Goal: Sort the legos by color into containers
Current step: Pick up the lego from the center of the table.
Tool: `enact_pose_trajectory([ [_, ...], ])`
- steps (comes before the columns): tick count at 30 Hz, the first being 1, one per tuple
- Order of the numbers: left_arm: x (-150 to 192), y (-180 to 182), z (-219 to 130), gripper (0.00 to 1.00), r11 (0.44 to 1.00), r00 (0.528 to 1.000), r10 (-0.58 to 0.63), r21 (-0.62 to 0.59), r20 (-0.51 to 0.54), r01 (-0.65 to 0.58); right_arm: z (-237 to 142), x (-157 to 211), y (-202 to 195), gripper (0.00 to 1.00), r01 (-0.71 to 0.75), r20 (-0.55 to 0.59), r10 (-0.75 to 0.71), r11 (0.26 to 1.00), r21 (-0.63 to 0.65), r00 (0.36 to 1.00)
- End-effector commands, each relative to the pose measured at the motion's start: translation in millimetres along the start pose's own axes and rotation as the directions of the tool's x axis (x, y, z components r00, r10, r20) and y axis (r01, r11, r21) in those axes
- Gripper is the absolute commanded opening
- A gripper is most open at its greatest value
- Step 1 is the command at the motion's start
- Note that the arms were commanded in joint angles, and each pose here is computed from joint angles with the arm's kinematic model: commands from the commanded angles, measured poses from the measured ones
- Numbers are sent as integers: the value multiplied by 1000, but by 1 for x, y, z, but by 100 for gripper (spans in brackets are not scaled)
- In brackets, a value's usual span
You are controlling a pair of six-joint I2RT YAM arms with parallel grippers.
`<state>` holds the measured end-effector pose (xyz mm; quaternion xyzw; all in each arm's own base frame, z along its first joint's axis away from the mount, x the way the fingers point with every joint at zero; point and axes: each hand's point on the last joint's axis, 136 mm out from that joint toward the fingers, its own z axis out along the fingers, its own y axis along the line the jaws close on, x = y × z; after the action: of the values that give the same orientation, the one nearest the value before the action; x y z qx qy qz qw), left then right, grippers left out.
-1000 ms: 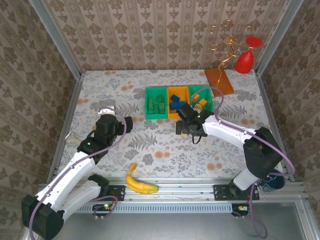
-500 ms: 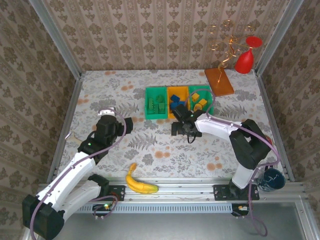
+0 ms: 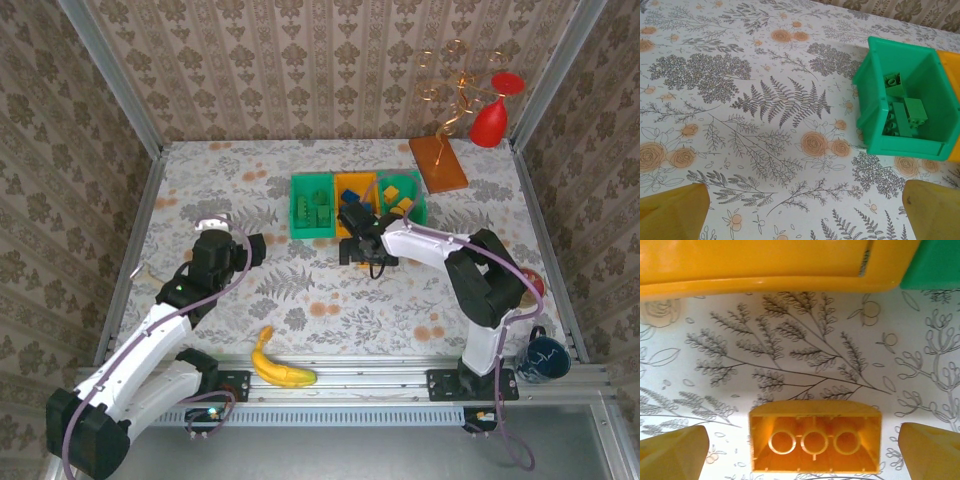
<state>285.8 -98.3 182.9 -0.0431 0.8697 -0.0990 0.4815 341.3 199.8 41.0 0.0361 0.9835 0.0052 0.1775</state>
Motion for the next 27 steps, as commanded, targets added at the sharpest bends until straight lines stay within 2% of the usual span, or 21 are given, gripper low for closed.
enact_pose_trajectory([
  [1,2,1,3,100,1000,1000,-23,2,-3,23,6,1,-14,97,2,-13,-1,998,56,1000],
  [20,4,3,4,100,1000,1000,-27,-1,-9,27,27,21,-2,77,22,-92,-22,1000,-5,995],
  [27,0,5,3,100,999,999,-33,-3,-1,33,24,31,-6,65,41,-106,-39,999,18,994],
])
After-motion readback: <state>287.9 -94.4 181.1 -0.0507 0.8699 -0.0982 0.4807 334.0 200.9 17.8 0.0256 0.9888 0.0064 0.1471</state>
